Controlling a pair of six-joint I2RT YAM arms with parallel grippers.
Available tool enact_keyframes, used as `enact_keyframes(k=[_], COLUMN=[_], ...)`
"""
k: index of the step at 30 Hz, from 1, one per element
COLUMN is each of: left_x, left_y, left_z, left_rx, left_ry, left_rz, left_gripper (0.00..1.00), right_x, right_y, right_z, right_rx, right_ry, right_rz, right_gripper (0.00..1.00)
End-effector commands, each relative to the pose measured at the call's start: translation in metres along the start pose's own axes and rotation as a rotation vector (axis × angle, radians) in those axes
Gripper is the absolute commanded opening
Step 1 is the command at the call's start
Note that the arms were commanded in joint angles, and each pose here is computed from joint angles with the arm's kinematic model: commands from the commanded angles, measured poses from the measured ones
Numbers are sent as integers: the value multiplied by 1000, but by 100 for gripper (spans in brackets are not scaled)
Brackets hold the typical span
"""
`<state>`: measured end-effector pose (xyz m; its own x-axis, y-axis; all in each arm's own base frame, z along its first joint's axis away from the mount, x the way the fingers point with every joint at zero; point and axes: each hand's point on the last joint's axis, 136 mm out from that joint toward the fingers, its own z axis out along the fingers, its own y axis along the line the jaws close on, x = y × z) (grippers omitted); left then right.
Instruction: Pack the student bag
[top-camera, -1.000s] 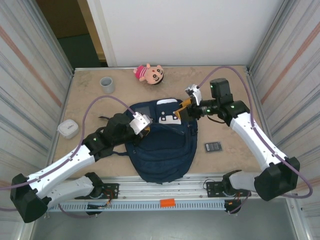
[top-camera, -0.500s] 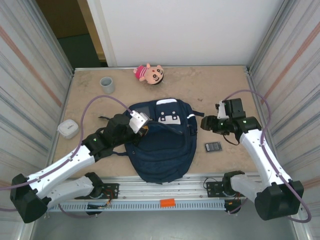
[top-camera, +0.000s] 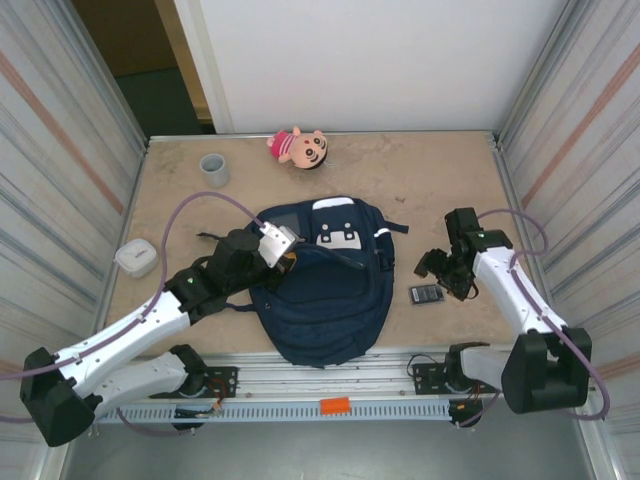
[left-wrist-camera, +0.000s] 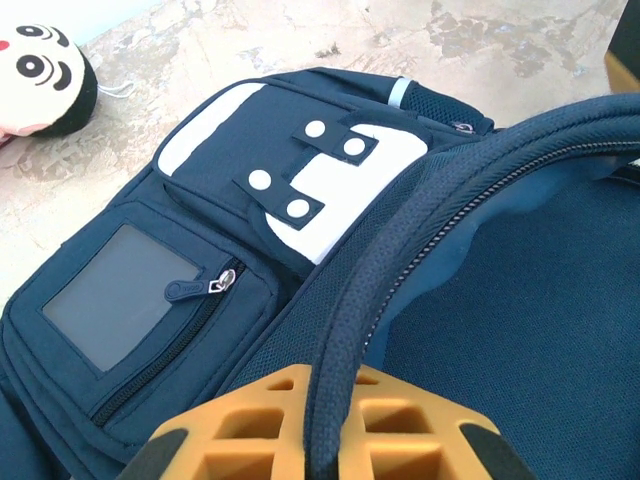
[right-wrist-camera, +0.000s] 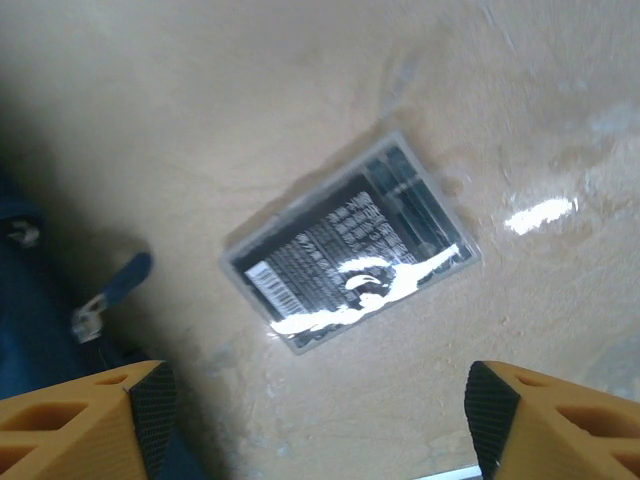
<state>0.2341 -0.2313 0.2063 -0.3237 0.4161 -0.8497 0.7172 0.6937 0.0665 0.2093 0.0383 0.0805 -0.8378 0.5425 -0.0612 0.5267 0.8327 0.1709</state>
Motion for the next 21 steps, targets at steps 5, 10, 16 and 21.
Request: enact_keyframes(k=[5,10,16,21], left_x=[-9,-11,-5,-7], left_y=[9,9,8,8], left_z=[-3,-1,2,0], left_rx=[-48,-47,-44,-43], left_ry=[-38,-46,-22,-28], left_rz=[-19,-19,-22,-24], left_gripper=[0,0,0,0], right_x=[8,1,-6,-21], right_y=[0,-3,4,13], right_z=[38,46,56,64], right_rx=[-43,-63,-139,-164], right_ry=[110,102,128,129], right_rz=[153,188,217,201], right_gripper=[80,80,80,79])
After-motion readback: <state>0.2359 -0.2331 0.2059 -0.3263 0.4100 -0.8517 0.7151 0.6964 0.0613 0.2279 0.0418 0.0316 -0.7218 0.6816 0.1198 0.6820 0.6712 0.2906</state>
